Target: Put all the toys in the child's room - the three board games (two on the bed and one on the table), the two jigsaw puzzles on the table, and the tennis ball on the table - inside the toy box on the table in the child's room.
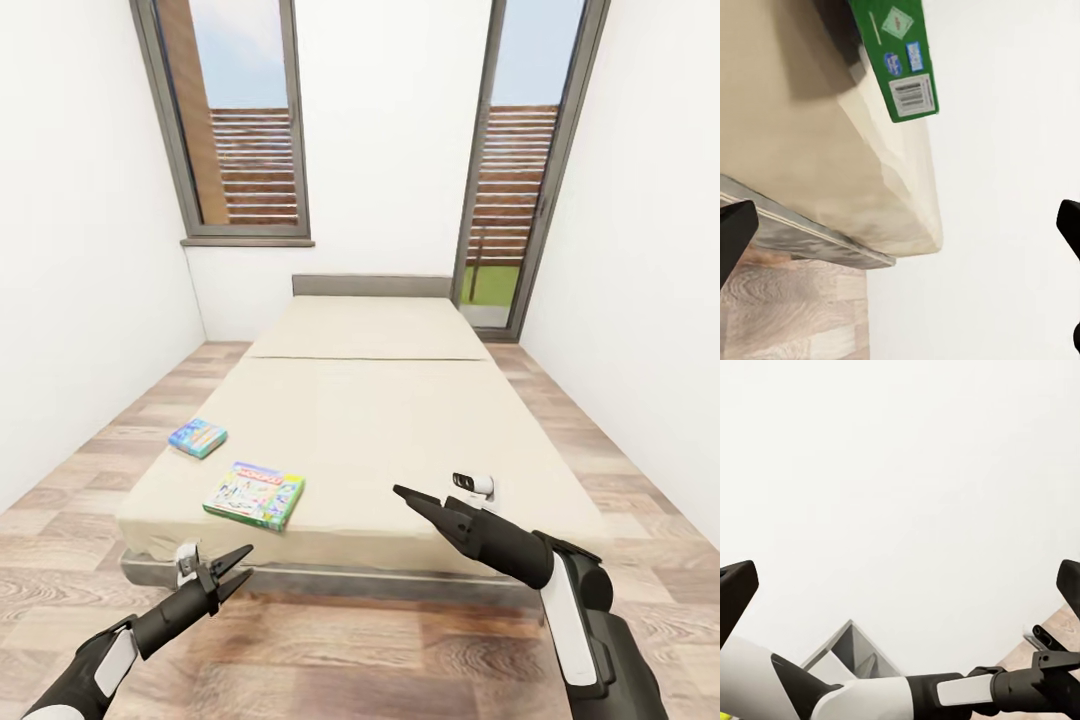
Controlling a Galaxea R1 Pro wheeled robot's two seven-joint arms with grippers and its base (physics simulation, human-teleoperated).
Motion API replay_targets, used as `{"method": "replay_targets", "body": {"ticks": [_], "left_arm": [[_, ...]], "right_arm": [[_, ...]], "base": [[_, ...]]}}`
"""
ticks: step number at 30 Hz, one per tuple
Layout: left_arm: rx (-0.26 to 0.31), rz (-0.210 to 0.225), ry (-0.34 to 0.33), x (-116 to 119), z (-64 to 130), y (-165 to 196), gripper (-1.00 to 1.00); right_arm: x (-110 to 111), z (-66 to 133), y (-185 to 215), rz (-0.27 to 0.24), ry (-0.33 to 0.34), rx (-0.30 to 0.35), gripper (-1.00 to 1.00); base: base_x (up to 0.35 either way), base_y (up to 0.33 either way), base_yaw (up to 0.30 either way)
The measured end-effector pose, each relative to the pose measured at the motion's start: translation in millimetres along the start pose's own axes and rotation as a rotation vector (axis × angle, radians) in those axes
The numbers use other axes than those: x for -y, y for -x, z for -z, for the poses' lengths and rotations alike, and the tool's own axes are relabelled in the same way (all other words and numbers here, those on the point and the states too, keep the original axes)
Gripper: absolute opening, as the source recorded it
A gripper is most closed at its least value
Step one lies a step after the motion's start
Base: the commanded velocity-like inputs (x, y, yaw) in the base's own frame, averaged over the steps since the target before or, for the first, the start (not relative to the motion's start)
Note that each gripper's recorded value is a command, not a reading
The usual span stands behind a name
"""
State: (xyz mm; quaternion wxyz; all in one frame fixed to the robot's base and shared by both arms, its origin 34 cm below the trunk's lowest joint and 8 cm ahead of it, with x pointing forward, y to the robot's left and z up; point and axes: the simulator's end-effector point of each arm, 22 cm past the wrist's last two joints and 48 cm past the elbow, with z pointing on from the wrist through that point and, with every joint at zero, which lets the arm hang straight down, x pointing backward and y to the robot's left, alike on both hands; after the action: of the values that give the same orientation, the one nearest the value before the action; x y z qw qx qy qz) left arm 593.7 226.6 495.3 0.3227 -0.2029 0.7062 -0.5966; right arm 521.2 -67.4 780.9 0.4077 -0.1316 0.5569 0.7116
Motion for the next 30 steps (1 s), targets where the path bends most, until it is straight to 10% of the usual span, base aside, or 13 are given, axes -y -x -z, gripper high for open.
{"method": "replay_targets", "body": {"ticks": [30], "left_arm": [[-0.007,0.002,0.008,-2.0,-0.4,-2.1,1.00]], "right_arm": [[-0.2,-0.5,-0.5,-0.002,0.003,0.000,1.00]], "base": [[0.094,0.000,0.000]]}}
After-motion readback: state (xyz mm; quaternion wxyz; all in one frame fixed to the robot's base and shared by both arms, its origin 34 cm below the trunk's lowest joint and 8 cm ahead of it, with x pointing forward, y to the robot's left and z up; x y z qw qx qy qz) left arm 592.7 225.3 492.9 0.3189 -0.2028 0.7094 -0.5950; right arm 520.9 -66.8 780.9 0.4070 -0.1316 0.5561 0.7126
